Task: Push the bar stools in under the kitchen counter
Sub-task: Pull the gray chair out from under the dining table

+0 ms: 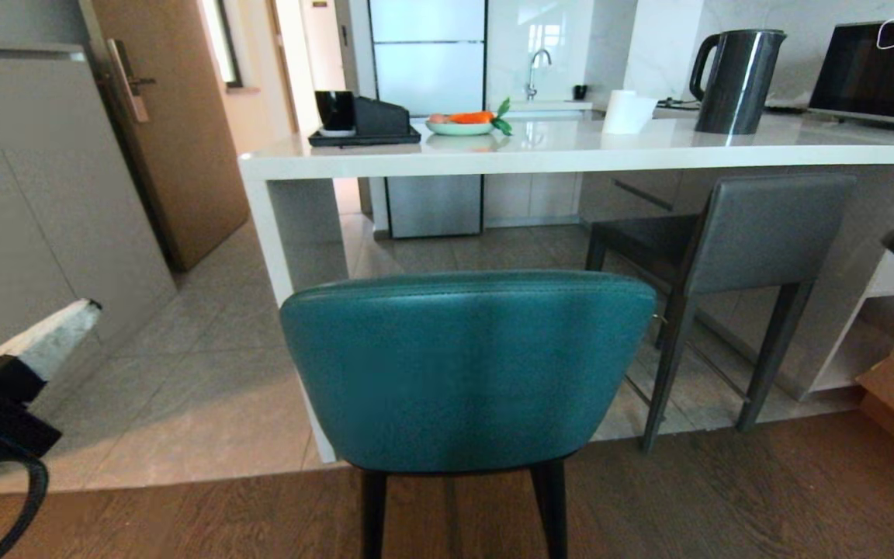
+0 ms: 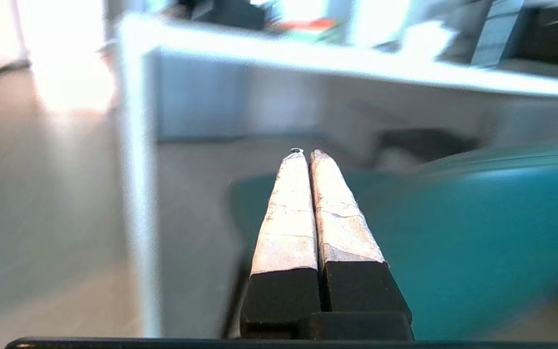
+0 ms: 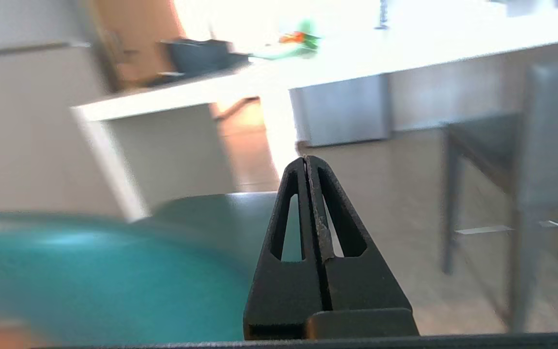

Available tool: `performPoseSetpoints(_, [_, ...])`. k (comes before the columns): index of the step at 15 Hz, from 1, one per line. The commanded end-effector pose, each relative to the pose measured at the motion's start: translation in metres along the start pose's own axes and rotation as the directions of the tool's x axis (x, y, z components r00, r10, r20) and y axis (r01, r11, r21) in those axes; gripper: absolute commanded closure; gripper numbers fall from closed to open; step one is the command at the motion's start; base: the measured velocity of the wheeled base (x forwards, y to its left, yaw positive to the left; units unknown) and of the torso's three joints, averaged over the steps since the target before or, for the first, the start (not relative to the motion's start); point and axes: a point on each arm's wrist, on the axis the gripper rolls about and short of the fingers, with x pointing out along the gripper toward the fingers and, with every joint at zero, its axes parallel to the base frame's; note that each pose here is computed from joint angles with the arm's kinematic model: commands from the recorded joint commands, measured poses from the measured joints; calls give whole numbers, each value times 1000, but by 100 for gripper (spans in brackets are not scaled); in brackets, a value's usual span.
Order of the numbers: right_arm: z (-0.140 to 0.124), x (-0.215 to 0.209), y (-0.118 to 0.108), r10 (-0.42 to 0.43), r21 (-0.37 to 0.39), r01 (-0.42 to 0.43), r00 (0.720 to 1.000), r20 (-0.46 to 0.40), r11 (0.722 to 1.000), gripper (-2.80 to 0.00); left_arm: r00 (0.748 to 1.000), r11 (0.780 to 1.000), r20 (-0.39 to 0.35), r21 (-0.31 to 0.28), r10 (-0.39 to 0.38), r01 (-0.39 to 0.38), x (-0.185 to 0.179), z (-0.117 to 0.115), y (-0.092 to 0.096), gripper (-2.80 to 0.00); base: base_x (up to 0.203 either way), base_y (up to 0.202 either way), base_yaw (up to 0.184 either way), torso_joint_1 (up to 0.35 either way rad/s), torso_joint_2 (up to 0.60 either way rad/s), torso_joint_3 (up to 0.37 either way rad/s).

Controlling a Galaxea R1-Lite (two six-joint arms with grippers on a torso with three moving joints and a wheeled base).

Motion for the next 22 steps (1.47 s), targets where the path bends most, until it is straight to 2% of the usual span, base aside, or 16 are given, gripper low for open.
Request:
performPoseSetpoints(1, [31,-61,38,58,-4,-58,998,22,998,0,994,995,47,-18,-99,100,-48,41,-28,0,0,0,0,0,0,0])
performPoseSetpoints(3, [42,-94,57,97,-17,-96,994,42,995,0,987,987,46,-38,-157,158,-80,68,-47,0,0,0,0,0,0,0])
performPoseSetpoints(6, [39,-150,82,114,-34,-112,992,51,993,0,977,983,103,11,-184,184,-138,86,-72,0,0,0,0,0,0,0])
performPoseSetpoints(7, [39,-163,88,93,-41,-90,994,58,995,0,982,986,86,33,-167,165,-154,83,-78,0,0,0,0,0,0,0])
performPoseSetpoints(9, [49,-172,92,-29,-19,30,997,72,999,0,993,991,72,102,-90,83,-172,78,-82,0,0,0,0,0,0,0])
performPoseSetpoints(10, [48,-171,91,-35,-85,41,997,65,996,0,997,989,47,133,-68,61,-170,70,-78,0,0,0,0,0,0,0])
performPoseSetpoints(11, [44,-169,90,-45,-178,53,998,52,983,0,1000,985,8,174,-13,12,-166,55,-71,0,0,0,0,0,0,0])
performPoseSetpoints(12, [39,-168,87,-69,-288,77,997,40,954,0,997,974,-12,214,77,-73,-165,39,-64,0,0,0,0,0,0,0])
performPoseSetpoints(13, [32,-165,82,-135,-377,139,990,37,916,0,988,960,-13,237,153,-145,-168,25,-59,0,0,0,0,0,0,0])
performPoseSetpoints(14, [26,-163,77,-216,-395,216,975,46,893,0,983,953,0,248,181,-176,-173,15,-57,0,0,0,0,0,0,0])
performPoseSetpoints(15, [21,-162,73,-289,-371,291,955,62,882,0,980,948,1,254,199,-193,-177,3,-55,0,0,0,0,0,0,0])
performPoseSetpoints(16, [15,-161,69,-382,-335,383,921,73,861,0,968,937,-15,257,251,-238,-177,-8,-51,0,0,0,0,0,0,0])
performPoseSetpoints(17, [6,-158,63,-446,-314,448,891,84,837,0,945,914,-9,260,326,-313,-176,-14,-47,0,0,0,0,0,0,0])
performPoseSetpoints(19, [-12,-154,55,-469,-296,492,871,147,819,0,934,903,-27,265,358,-338,-174,-25,-43,0,0,0,0,0,0,0])
performPoseSetpoints(22, [-52,-152,42,-494,-340,495,864,96,800,0,929,907,-84,264,359,-327,-171,-43,-37,0,0,0,0,0,0,0])
